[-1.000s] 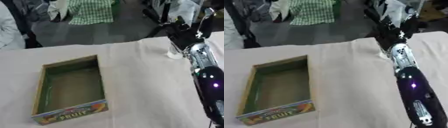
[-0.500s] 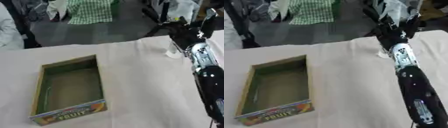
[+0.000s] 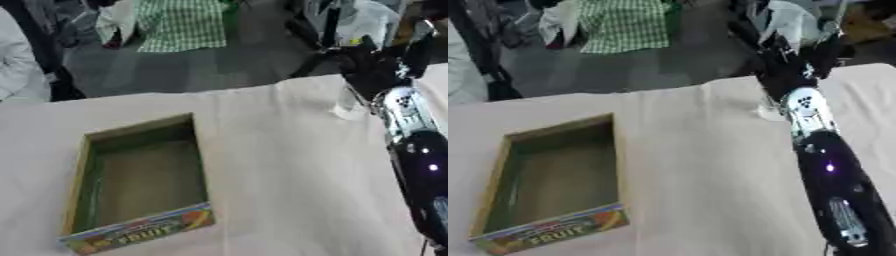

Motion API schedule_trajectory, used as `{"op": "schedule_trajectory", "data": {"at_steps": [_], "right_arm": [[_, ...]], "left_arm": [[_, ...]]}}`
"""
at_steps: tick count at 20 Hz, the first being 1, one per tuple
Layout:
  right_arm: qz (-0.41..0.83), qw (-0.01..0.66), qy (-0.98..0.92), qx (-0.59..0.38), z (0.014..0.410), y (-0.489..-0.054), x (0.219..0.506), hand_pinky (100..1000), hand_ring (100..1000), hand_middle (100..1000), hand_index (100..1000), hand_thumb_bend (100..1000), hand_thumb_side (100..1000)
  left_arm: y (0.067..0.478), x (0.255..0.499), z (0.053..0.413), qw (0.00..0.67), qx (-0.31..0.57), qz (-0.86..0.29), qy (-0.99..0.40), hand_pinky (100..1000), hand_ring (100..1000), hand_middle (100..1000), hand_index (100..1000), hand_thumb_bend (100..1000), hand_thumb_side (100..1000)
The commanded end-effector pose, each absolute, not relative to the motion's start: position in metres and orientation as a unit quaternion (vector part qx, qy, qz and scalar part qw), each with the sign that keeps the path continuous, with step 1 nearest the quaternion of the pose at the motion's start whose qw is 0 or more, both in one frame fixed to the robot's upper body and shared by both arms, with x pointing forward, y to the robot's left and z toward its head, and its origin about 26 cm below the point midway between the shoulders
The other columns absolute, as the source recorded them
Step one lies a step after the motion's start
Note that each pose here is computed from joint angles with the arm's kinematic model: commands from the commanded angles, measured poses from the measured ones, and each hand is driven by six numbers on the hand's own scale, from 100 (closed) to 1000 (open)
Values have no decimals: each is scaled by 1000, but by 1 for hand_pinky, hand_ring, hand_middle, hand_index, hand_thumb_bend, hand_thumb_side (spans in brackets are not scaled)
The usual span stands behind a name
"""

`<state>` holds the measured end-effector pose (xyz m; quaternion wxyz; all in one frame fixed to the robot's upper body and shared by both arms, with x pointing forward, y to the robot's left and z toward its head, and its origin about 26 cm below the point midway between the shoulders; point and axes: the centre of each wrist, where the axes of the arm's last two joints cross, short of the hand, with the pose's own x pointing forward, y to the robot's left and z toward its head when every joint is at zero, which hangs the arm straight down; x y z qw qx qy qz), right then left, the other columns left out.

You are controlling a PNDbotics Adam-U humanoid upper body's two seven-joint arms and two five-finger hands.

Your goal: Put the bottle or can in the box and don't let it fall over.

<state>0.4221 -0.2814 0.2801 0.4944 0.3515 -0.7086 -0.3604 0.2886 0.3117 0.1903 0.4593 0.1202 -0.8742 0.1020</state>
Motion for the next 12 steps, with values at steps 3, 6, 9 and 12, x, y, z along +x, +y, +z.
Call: {"op": "schedule_trajectory", "data": {"at_steps": [3,6,9,12], "right_arm": [[-349,481,-721,357,297,-284,421,100,100,266,971,283,902],[-350,479,-721,359,299,-283,422,100,100,265,970,285,901],[-351,477,-721,359,300,-283,422,100,100,265,969,286,901],[-352,476,-721,360,301,-283,423,100,100,265,967,287,899]], "left_arm": [[311,287,200,444,121,90,-883,828,863,802,822,826,625],[311,287,200,444,120,90,-883,828,863,803,822,826,625],[311,287,200,444,120,90,-883,829,863,803,822,825,625],[311,287,200,444,120,89,-883,829,863,803,822,825,625]]}}
